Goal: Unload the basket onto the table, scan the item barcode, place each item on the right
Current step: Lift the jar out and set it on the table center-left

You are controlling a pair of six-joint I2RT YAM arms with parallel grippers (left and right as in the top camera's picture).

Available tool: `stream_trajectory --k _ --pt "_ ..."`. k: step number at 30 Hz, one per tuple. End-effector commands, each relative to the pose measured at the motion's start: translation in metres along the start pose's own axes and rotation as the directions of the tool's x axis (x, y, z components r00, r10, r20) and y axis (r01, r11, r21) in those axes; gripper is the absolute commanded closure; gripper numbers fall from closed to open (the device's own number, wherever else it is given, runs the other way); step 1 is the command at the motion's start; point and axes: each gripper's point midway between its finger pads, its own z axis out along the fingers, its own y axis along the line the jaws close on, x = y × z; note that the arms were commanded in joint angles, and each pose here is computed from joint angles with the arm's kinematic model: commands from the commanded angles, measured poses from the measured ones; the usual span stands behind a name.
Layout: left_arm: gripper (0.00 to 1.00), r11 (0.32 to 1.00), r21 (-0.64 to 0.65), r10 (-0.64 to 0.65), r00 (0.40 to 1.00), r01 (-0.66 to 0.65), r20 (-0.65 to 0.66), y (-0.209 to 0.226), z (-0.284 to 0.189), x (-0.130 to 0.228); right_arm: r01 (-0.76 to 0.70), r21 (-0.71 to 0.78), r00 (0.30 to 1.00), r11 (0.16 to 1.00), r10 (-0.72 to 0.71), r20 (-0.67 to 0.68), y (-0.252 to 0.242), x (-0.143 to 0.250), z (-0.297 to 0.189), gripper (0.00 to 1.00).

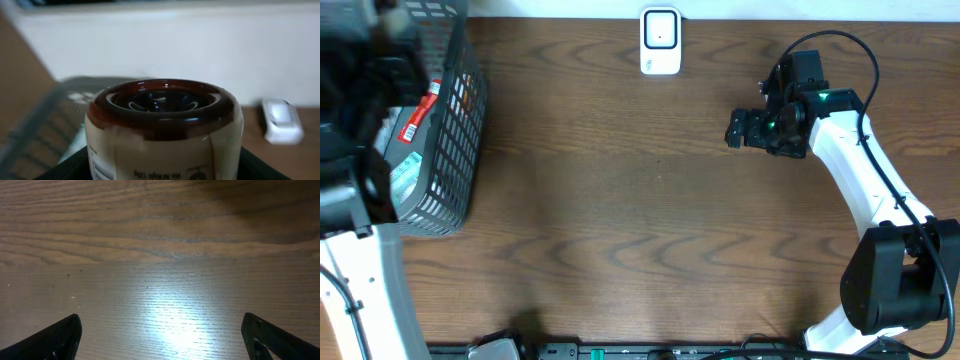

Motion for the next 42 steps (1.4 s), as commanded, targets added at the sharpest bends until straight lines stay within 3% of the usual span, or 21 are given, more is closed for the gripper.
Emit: stream_trajectory --k 1,9,15,20,32,39,42 --pt "0.42 0.996 0.086 -0.002 1.000 0.004 -0.023 -0.030 -0.002 0.000 0.008 -0.001 1.000 1.000 -0.008 0.013 0.001 -0.006 -0.002 0.01" --pt "0.42 0.970 0.227 -0.019 0.951 0.093 -0.310 -0.092 0.003 0.066 0.009 -0.001 1.000 1.000 -0.009 0.016 0.001 -0.006 -0.002 0.01" --pt "0.43 0.950 0.274 0.026 0.835 0.151 -0.550 -0.128 0.024 0.136 0.010 -0.004 1.000 1.000 -0.010 0.026 0.001 -0.009 -0.003 0.01" --pt "0.43 0.943 0.259 0.046 0.692 0.207 -0.720 -0.150 0.052 0.202 0.012 -0.005 1.000 1.000 -0.012 0.029 0.002 -0.009 -0.003 0.01" --pt "0.43 0.943 0.253 0.156 0.383 0.216 -0.911 -0.190 0.111 0.343 0.012 -0.006 0.999 1.000 -0.012 0.033 0.002 -0.010 -0.003 0.01" --pt "0.42 0.945 0.248 0.184 0.280 0.214 -0.942 -0.200 0.122 0.396 0.013 -0.006 0.999 1.000 -0.013 0.034 0.002 -0.011 -0.003 0.01" --pt "0.33 0.944 0.250 0.185 0.284 0.214 -0.941 -0.201 0.123 0.396 0.012 -0.006 0.999 1.000 -0.012 0.035 0.002 -0.011 -0.003 0.01"
